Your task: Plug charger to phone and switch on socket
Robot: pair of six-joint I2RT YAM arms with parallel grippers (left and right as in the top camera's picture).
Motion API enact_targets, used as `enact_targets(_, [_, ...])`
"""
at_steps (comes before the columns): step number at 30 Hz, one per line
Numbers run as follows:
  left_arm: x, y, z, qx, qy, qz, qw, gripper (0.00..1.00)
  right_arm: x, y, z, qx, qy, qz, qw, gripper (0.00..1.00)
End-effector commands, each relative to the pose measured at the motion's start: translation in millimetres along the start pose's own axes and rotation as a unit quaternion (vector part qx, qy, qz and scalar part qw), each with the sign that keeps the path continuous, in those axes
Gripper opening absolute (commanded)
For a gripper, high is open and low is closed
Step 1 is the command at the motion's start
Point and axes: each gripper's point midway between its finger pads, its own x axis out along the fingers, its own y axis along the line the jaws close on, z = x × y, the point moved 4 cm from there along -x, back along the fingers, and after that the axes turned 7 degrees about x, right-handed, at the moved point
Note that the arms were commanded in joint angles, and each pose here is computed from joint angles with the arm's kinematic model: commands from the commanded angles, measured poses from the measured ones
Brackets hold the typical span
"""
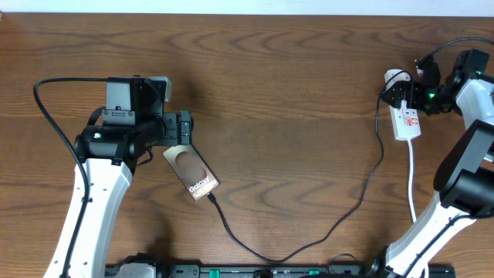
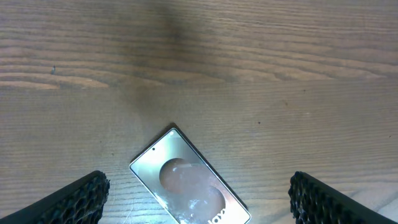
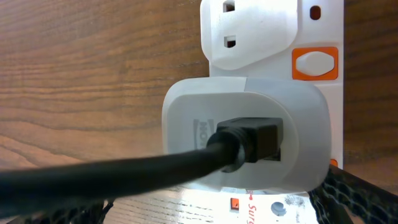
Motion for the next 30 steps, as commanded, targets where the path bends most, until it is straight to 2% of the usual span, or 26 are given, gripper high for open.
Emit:
enact_targets(1, [-3,0,3,0.007,-0.004,0.003,1.000,0.93,37,24,-41,0.053,0.075,0.082,0.992,0.99])
enact_targets(12, [-3,0,3,0.007,-0.004,0.003,1.000,0.93,24,-1,-32,0.084,0.063,0.037,0.994,0.99])
enact_targets(16, [-3,0,3,0.007,-0.004,0.003,1.000,0.93,7,-17,-28,0.092,0.068,-0.010,0.993,0.99])
enact_targets(26, [-3,0,2,0.006,-0.003,0.003,1.000,0.93,-59,-21,5,0.119,0.036,-0.087,0.988,0.99])
enact_targets(30, [-3,0,2,0.006,-0.003,0.003,1.000,0.93,-111,2,23,0.112,-0.006,-0.105,0.988,0.99])
